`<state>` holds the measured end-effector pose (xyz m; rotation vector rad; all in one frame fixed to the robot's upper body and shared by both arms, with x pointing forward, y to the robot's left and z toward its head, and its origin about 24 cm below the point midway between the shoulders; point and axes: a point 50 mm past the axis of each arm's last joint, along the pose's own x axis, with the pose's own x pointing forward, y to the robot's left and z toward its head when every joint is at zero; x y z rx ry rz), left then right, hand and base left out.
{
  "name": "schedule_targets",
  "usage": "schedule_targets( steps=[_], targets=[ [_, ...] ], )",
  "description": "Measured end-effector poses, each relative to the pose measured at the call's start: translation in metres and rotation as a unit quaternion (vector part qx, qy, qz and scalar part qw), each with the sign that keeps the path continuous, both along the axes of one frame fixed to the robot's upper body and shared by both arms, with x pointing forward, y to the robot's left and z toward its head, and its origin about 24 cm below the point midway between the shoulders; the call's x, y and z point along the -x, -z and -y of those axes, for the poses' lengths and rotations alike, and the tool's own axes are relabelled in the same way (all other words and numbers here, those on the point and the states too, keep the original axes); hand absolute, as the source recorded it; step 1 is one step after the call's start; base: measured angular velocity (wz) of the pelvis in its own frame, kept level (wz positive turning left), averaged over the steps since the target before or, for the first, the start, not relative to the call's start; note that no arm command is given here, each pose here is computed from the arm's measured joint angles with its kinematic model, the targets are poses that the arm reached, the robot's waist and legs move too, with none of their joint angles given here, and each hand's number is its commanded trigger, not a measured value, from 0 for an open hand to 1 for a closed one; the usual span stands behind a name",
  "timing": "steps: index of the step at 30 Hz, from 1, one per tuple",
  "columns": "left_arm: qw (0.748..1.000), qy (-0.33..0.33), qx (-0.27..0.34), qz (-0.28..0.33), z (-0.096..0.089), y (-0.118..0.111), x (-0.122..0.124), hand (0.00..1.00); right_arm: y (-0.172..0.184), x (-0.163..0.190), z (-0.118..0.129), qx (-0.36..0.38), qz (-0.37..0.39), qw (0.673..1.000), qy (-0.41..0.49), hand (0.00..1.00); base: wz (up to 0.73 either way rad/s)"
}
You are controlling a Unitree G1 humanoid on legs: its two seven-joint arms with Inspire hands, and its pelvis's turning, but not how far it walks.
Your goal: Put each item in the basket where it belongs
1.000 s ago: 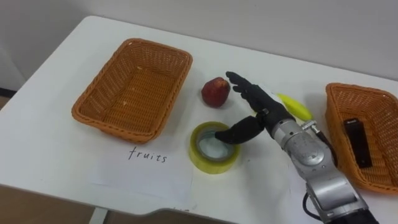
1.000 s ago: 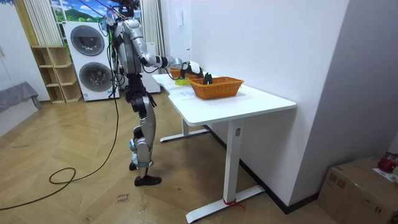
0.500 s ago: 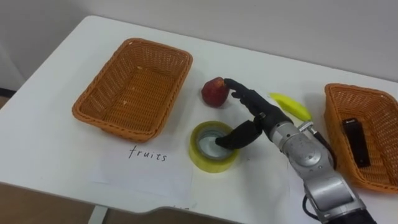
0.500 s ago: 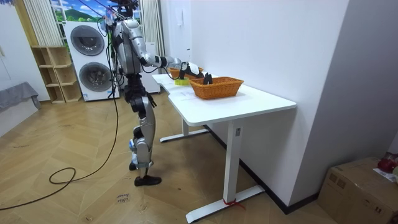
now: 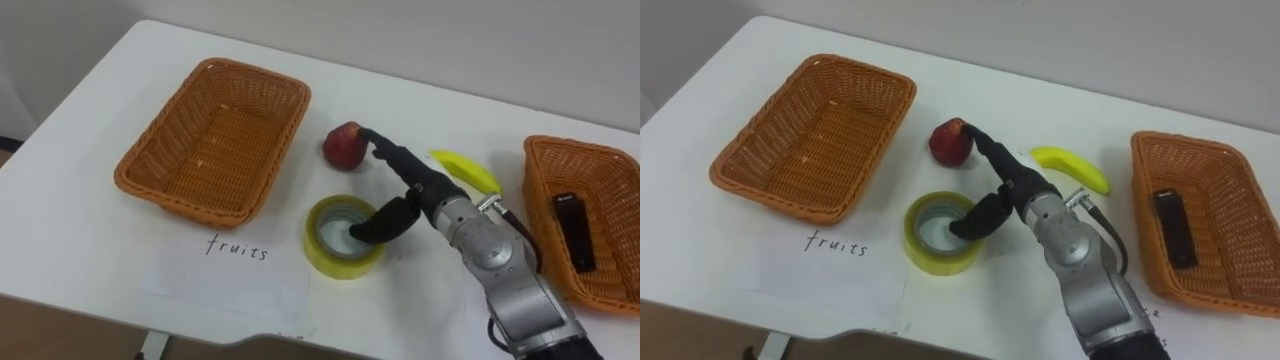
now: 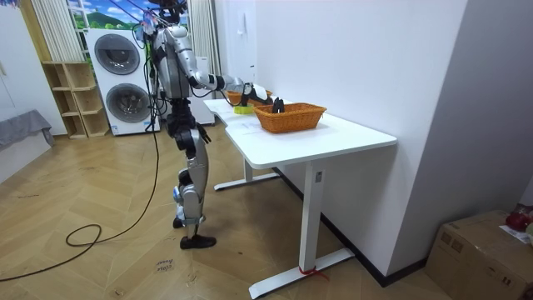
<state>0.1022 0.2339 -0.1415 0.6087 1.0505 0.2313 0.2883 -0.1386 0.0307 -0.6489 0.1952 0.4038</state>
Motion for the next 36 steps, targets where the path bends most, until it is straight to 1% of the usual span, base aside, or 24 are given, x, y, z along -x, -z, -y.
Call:
schedule_targets(
  steps=[10, 19, 23, 28, 36],
  targets=[
    [1.000, 0.003, -0.005, -0.001, -0.002, -0.001, 0.000, 0.00, -0.005, 0.000, -0.002, 0.044, 0.008, 0.999, -0.026, 0.00, 0.00],
    [1.000, 0.001, 0.000, -0.009, -0.003, 0.001, 0.003, 0.00, -0.005, 0.001, -0.003, 0.043, -0.002, 0.998, -0.039, 0.00, 0.00],
    [1.000, 0.004, 0.007, -0.013, -0.004, 0.001, 0.003, 0.00, -0.008, -0.001, -0.004, 0.065, 0.000, 0.997, -0.050, 0.00, -0.01],
    [1.000, 0.004, 0.008, -0.019, -0.004, 0.002, 0.004, 0.00, -0.009, -0.001, -0.004, 0.075, 0.002, 0.996, -0.056, 0.00, 0.00],
    [1.000, -0.006, 0.005, -0.025, -0.011, 0.001, 0.006, 0.00, -0.017, 0.000, -0.006, 0.081, -0.004, 0.994, -0.074, 0.00, -0.05]
  ],
)
